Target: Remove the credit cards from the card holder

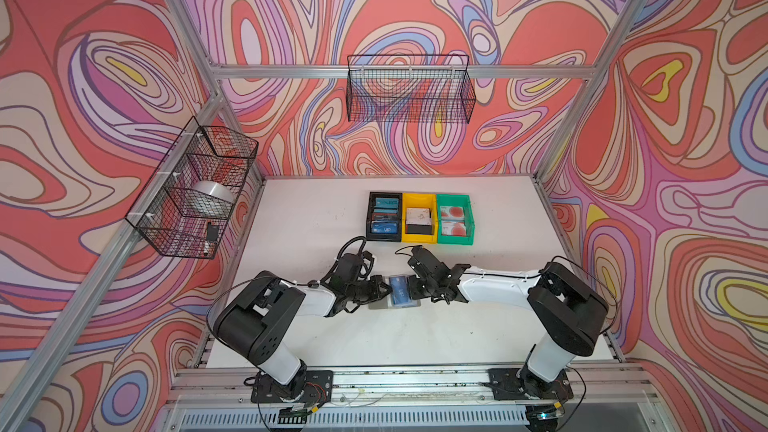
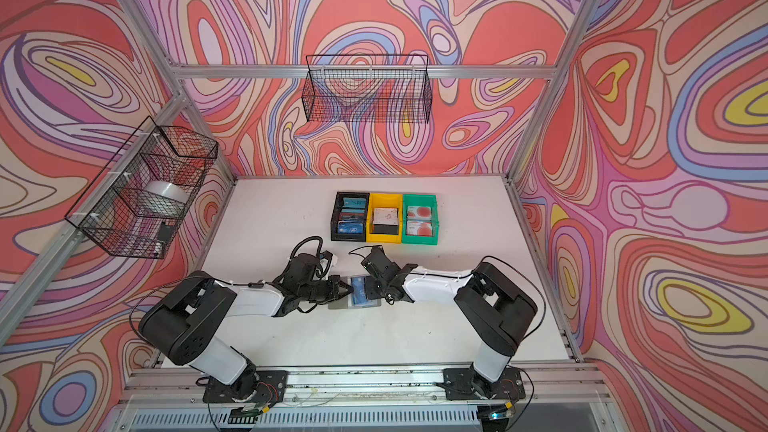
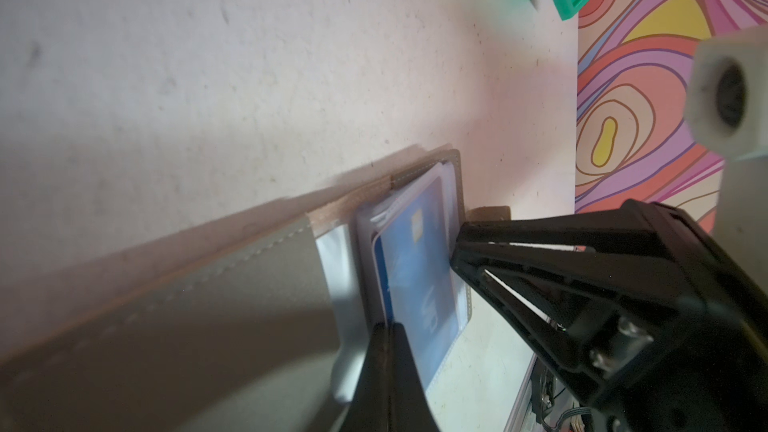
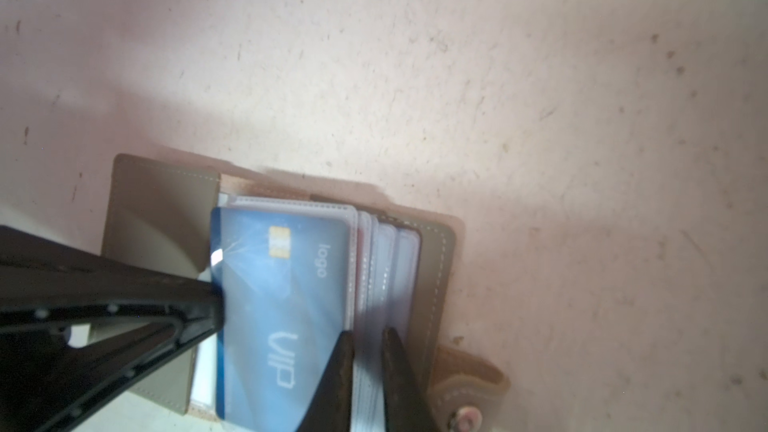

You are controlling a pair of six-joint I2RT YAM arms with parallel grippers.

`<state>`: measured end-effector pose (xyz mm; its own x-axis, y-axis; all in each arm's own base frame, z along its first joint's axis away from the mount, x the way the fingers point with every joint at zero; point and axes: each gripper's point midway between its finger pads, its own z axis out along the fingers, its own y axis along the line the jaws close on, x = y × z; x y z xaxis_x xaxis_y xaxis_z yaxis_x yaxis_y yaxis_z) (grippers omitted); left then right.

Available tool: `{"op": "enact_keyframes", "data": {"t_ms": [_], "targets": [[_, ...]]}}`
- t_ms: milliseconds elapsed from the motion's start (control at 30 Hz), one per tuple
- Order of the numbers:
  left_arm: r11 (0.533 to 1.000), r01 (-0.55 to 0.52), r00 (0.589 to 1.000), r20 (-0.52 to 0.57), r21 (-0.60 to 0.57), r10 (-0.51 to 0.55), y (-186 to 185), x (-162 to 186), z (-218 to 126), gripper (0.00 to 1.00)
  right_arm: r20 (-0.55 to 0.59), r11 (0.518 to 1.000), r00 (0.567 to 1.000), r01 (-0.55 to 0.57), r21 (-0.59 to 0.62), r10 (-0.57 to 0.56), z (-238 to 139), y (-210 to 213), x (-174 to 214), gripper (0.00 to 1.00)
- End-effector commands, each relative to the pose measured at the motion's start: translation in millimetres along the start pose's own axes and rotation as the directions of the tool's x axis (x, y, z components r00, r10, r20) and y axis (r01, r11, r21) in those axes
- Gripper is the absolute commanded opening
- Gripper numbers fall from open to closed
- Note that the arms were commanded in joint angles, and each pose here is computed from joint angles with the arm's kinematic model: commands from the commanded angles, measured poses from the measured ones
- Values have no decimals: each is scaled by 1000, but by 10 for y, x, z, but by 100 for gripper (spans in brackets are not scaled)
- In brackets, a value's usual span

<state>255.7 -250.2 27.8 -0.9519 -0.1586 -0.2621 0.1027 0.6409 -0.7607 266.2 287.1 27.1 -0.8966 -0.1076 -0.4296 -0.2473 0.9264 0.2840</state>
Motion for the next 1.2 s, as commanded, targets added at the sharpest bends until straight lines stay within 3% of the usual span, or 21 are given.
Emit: {"op": "enact_keyframes", "data": {"t_ms": [0, 233, 467, 867, 1167], "targets": [[999, -5, 1000, -24, -48, 3, 109, 85, -12, 0, -94, 997, 996, 5, 81, 3, -2, -225, 322, 17], [997, -19, 999, -47, -74, 15, 126, 105, -37, 0, -66, 997, 998, 12, 83, -6, -117, -203, 232, 17], [994, -31, 997, -75, -105, 24, 137, 130, -81, 0, -20, 998, 998, 53, -19, -54, -175, 98, -20, 17], [991, -47, 997, -61, -122, 39, 33, -5, -192, 0, -21, 988, 996, 86, -130, -90, -57, 397, -123, 18], [987, -35, 998, -55, -155, 26, 103, -36, -277, 0, -53, 991, 995, 74, -111, -80, 61, 348, -50, 17]]}}
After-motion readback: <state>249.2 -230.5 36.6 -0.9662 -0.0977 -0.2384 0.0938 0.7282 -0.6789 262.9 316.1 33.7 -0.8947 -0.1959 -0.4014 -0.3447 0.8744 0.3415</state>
